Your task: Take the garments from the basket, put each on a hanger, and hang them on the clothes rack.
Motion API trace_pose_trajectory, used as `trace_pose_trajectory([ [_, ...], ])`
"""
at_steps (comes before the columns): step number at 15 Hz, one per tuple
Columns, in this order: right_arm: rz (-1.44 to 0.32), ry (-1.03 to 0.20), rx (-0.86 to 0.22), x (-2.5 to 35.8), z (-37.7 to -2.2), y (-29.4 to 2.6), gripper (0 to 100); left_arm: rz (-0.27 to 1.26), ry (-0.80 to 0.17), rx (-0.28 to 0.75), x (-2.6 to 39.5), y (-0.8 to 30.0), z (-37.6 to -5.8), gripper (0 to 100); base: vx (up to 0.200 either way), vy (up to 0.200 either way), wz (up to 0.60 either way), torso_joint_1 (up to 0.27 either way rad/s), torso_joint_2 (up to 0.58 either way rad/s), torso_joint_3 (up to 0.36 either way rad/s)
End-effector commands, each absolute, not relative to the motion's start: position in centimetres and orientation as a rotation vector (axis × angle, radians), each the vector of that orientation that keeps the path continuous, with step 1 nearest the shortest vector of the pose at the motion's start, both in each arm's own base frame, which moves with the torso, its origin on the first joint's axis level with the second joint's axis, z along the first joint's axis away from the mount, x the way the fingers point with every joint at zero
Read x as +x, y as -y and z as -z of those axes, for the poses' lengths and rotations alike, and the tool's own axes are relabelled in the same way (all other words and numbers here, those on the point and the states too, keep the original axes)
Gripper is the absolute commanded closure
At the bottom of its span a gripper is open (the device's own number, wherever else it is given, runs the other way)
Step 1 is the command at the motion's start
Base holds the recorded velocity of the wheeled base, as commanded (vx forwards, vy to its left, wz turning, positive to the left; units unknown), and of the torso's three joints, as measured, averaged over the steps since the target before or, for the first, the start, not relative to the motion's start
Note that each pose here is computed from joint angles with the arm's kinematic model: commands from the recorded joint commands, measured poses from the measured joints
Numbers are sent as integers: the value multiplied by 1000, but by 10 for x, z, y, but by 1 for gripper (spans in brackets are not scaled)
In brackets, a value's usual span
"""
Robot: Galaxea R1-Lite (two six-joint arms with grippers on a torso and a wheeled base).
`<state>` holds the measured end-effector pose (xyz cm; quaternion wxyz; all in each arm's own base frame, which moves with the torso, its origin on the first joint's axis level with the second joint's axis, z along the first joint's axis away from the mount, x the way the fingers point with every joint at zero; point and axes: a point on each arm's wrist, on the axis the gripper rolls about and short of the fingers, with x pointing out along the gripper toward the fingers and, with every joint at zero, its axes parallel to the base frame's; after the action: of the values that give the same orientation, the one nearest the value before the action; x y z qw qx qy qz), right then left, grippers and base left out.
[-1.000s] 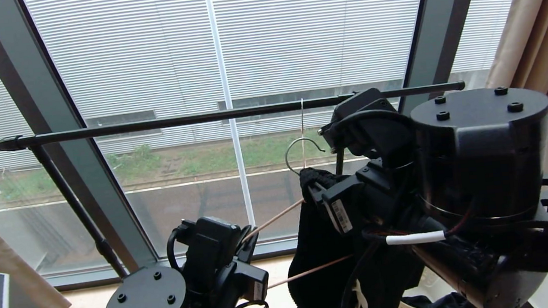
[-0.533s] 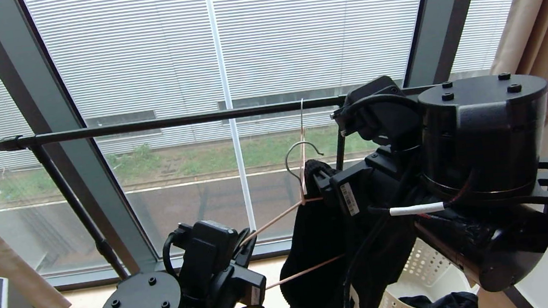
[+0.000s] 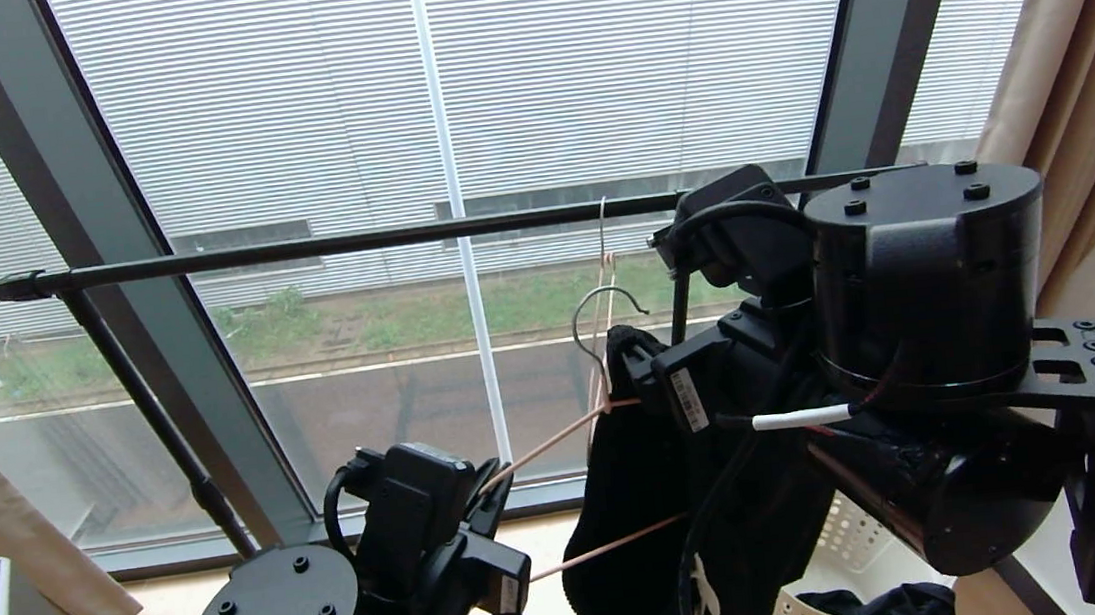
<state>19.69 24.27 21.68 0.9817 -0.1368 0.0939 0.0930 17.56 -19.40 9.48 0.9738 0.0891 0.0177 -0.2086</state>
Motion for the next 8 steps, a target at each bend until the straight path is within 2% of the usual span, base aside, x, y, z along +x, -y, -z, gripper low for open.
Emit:
trace_pose_trajectory([
  [1,-178,-192,-278,200,-216,-242,0,419,-24,170,176,194,-98,100,0,0,0,0,0,0],
  [8,-163,-211,-304,202,-207,-245,0,415,2,150,176,194,-105,100,0,0,0,0,0,0],
])
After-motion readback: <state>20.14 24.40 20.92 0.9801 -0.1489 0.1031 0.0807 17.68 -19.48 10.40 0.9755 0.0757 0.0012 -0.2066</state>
